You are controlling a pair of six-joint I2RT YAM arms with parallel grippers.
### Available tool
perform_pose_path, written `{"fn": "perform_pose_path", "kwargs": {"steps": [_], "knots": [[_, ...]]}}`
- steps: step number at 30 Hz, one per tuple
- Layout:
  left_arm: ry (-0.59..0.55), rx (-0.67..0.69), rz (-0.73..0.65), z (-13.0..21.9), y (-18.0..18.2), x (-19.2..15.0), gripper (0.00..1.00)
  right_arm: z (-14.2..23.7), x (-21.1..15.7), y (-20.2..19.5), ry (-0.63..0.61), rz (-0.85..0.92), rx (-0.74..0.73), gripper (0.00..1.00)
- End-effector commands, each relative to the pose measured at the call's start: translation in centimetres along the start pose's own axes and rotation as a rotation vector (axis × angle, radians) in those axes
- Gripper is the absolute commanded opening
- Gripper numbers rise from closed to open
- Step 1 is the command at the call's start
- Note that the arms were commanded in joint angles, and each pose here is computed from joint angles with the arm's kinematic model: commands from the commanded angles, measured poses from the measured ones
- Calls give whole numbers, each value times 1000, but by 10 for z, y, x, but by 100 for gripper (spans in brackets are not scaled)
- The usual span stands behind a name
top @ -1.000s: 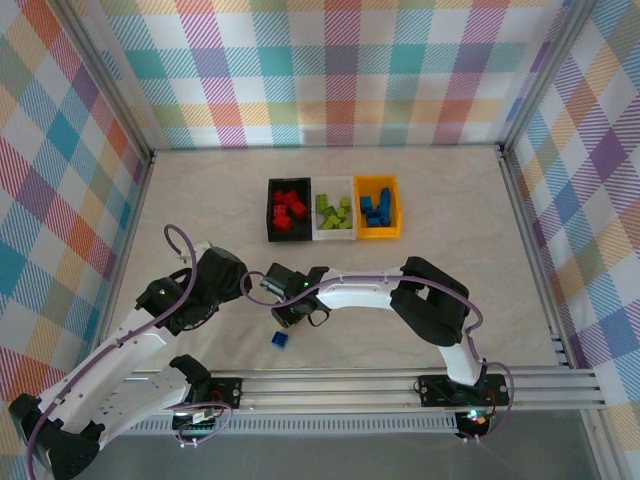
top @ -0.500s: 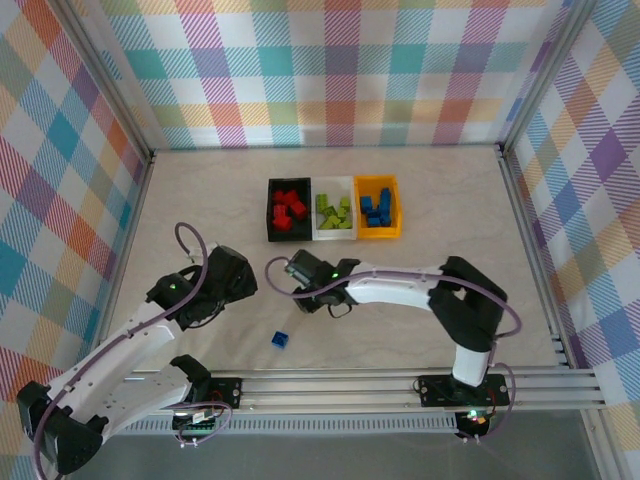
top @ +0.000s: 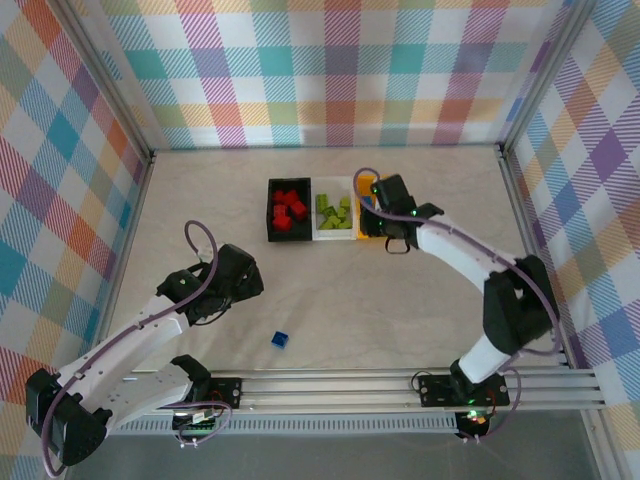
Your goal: Sort the legos into containers by color
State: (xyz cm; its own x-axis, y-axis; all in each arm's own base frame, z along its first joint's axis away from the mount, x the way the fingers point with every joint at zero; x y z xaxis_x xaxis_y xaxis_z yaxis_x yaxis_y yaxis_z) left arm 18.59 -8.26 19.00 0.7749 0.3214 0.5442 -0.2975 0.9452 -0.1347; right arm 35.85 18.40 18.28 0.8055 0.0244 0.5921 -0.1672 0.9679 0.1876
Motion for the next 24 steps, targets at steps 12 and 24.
{"fn": "perform_pose_path", "kwargs": {"steps": [12, 24], "knots": [[2, -9, -7, 0, 1, 0, 100, -34, 41, -8, 23, -90, 69, 71], [-65, 29, -14, 11, 6, 13, 100, 26, -75, 102, 148, 190, 373, 77]]}}
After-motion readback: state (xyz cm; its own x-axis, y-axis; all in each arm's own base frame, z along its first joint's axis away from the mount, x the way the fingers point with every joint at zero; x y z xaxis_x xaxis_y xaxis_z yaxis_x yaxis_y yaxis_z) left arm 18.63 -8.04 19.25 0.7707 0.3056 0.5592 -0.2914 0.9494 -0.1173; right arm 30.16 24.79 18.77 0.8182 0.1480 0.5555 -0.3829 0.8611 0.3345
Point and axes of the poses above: each hand's point on the last joint's axis, 136 mm out from that joint toward the fingers, its own z axis back along the fingers, its own y axis along the line the jaws close on, x = y × z, the point moved 6 cm from there along z, back along the fingers, and after that the axes turned 1 degree about z, right-handed, at the moved point
